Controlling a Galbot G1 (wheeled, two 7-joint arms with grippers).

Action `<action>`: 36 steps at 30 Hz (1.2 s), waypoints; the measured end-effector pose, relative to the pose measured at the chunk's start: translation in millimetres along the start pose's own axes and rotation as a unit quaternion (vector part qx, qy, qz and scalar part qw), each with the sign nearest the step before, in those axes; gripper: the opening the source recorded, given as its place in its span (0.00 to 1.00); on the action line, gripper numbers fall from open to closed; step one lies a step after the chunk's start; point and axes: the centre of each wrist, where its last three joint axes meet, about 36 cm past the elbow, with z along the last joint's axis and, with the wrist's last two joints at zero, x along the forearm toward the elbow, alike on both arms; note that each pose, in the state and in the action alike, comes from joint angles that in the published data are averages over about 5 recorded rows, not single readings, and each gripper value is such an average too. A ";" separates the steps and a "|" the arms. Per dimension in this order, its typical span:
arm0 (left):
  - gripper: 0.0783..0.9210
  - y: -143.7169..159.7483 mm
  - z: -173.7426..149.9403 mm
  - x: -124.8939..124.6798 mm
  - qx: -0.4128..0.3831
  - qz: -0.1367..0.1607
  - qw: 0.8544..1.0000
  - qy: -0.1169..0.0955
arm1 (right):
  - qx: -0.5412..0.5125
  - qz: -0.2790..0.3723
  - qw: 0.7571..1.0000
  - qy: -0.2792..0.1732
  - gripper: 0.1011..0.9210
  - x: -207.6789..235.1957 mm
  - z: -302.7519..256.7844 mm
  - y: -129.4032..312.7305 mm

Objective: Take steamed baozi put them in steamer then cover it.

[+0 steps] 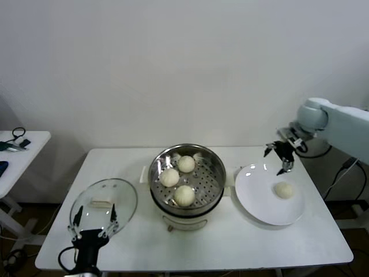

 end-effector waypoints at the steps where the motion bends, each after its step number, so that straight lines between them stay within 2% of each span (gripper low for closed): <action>1: 0.88 0.1 -0.1 -0.2 0.000 0.000 1.000 0.000 | -0.009 -0.001 1.000 0.003 0.88 -6.2 5.4 2.7; 16: 0.88 0.0 1.0 -2.7 0.003 -0.003 1.000 0.002 | -0.078 -0.009 0.996 0.035 0.88 -76.7 51.2 30.9; 28: 0.88 -0.1 2.1 -3.4 0.003 -0.003 1.000 0.003 | -0.099 -0.010 0.994 0.044 0.88 -106.7 59.8 40.1; 36: 0.88 0.1 2.4 -2.6 0.002 -0.004 1.000 0.004 | -0.106 -0.008 0.993 0.044 0.76 -111.3 60.7 39.0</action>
